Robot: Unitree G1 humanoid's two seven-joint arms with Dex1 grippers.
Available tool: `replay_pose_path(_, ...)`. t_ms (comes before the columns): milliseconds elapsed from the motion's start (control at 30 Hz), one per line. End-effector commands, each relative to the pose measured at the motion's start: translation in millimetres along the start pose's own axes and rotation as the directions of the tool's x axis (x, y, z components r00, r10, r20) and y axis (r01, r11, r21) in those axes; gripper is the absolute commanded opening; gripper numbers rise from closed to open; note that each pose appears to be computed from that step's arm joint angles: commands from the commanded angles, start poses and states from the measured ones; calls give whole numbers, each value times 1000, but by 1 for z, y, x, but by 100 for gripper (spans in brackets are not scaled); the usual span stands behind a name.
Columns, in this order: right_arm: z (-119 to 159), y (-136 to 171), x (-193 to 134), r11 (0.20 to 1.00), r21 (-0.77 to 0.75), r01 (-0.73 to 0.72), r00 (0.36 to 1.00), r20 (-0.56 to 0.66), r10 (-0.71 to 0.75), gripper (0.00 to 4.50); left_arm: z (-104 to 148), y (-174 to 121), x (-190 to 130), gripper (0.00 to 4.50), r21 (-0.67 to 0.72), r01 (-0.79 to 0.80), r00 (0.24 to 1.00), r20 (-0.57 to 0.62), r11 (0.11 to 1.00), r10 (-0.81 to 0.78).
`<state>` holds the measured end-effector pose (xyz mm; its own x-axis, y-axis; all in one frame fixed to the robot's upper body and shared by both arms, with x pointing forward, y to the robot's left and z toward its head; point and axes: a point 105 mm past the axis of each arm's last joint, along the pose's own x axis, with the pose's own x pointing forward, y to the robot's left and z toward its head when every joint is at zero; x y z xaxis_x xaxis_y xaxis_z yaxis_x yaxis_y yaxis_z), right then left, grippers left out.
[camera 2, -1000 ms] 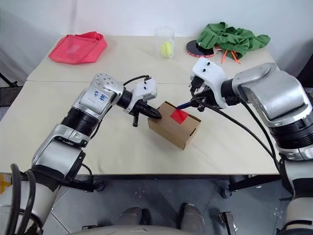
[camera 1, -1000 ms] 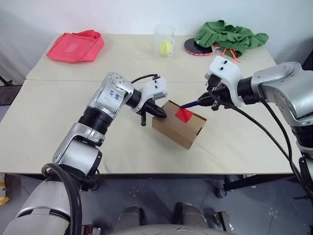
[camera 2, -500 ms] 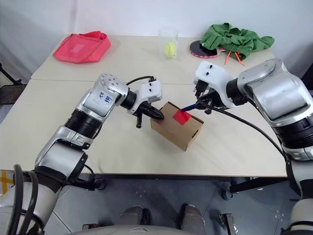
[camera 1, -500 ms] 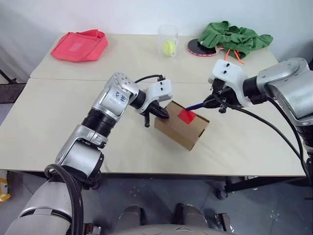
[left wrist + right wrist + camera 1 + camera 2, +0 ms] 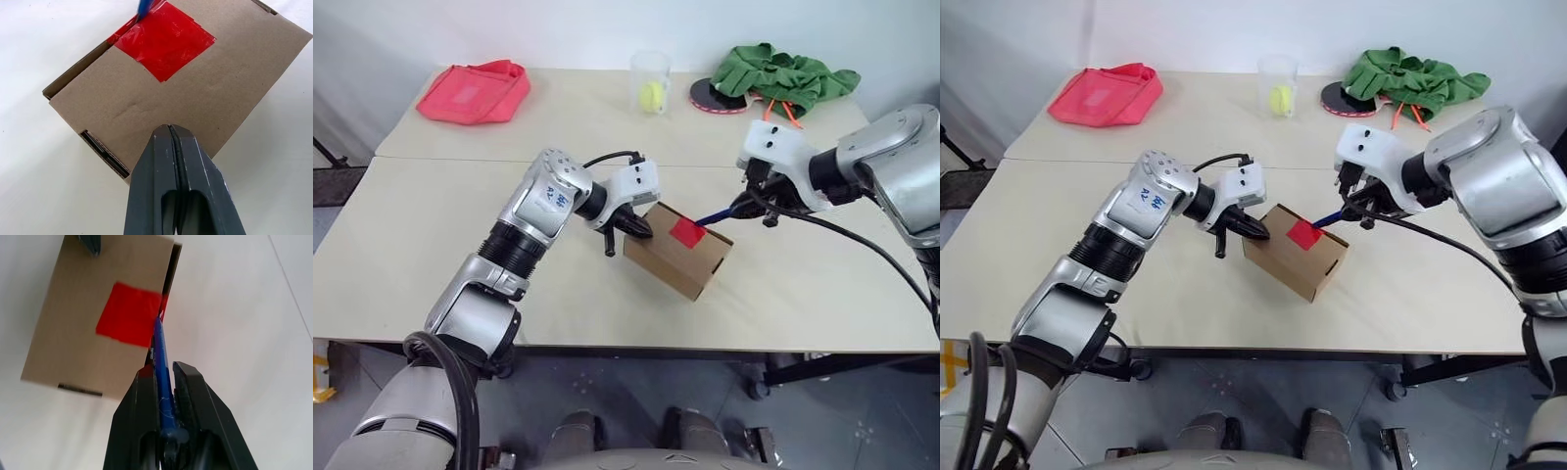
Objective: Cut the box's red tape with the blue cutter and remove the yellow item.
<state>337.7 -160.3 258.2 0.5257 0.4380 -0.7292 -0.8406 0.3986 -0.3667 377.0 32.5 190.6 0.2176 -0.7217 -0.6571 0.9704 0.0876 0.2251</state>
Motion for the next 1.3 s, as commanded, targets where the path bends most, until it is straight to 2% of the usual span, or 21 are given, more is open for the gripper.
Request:
replay_pose_path(33, -11, -3, -12, 1000, 6, 19, 998, -60, -18, 18, -36, -9, 18, 0, -90, 32, 993, -113, 995, -42)
replay_pose_path(400, -18, -9, -28, 998, 28, 48, 996, -77, -46, 18, -36, -8, 22, 0, -97, 32, 993, -107, 995, -42)
replay_pose_path(600, -5, -18, -61, 986, 111, 120, 990, 61, -128, 18, -36, -6, 22, 0, -100, 30, 994, -104, 995, -41)
replay_pose_path(700, 3, -28, -85, 962, 189, 199, 959, 164, -230, 18, -36, -6, 22, 0, -100, 33, 994, -101, 994, -43)
replay_pose_path(800, 5, -33, -99, 938, 245, 246, 929, 216, -300, 18, -36, -6, 22, 0, -99, 36, 994, -99, 994, -46)
replay_pose_path(867, -4, -40, -108, 898, 314, 308, 895, 224, -385, 18, -34, -7, 22, 0, -98, 40, 995, -90, 994, -49)
replay_pose_path(933, -28, -45, -106, 848, 365, 383, 863, 187, -470, 18, -31, -6, 22, 0, -100, 41, 996, -76, 994, -49)
replay_pose_path(1033, -81, -44, -82, 765, 425, 484, 818, 90, -568, 18, -25, -8, 23, 0, -100, 56, 997, -44, 993, -61)
replay_pose_path(1167, -113, -38, -57, 693, 476, 541, 739, 123, -662, 18, -18, -12, 23, 0, -99, 83, 997, -2, 992, -83)
replay_pose_path(1300, -149, -41, -36, 546, 594, 591, 620, 98, -778, 18, -17, -12, 23, 0, -96, 81, 997, -7, 992, -83)
